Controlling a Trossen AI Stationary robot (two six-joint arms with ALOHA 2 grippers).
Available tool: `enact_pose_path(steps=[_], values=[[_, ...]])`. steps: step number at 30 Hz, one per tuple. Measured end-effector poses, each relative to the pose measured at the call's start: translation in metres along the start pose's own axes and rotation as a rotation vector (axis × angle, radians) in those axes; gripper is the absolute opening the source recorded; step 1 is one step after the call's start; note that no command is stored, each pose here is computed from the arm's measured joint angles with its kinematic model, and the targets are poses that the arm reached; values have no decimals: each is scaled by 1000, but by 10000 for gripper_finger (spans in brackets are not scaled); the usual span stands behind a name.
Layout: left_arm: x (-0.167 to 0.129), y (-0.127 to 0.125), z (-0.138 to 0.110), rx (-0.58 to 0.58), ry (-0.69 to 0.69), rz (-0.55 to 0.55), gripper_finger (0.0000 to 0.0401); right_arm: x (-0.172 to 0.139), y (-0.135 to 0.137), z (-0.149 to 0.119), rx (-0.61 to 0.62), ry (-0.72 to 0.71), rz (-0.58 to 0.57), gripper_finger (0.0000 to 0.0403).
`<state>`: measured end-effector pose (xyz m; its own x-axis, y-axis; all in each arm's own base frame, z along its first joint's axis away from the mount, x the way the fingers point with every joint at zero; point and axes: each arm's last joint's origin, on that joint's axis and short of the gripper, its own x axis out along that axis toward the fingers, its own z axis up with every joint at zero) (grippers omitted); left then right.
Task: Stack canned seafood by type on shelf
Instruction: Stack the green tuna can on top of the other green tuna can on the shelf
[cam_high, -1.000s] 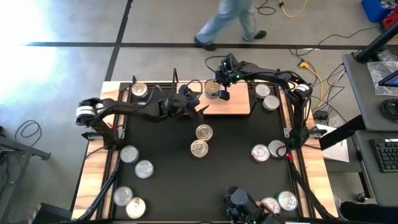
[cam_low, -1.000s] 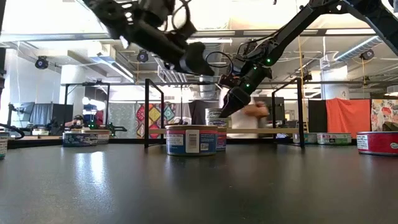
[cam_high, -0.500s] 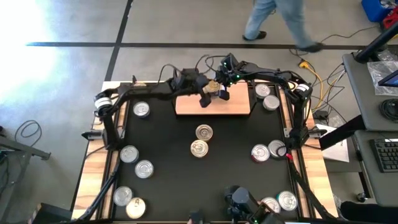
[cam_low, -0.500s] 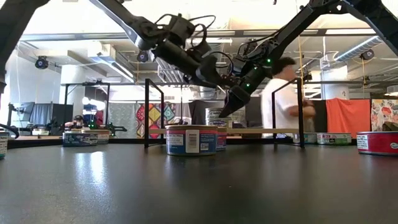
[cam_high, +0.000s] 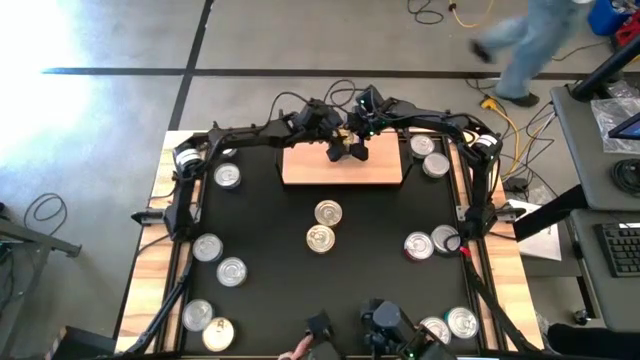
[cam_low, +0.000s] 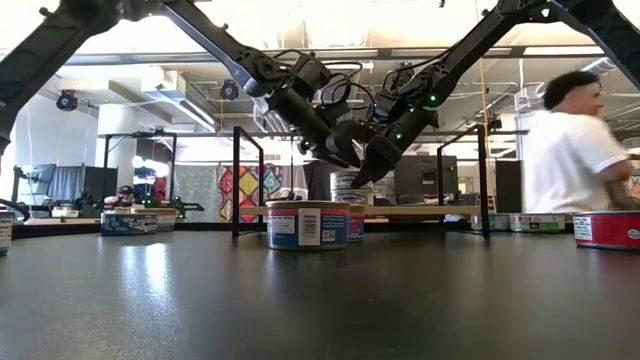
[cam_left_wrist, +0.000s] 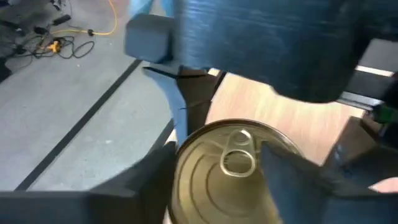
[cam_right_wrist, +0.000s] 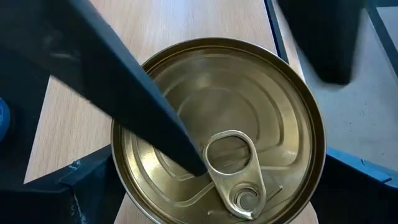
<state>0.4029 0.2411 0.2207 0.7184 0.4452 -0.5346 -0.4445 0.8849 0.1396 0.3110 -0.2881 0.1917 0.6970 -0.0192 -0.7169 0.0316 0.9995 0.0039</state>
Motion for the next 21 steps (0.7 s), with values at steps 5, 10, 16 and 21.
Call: enact_pose_path(steps=[5,10,16,21], values=[[8,0,-2,-1,16,-6,43,0,0,-1,-15,-1,3,400],[13,1,-8,-15,49,-6,22,0,0,-1,-15,-1,3,400],[20,1,-15,-20,71,-12,17,0,0,-1,-1,2,2,400],[23,-1,-20,-21,104,-32,8,0,0,-2,7,9,8,400]])
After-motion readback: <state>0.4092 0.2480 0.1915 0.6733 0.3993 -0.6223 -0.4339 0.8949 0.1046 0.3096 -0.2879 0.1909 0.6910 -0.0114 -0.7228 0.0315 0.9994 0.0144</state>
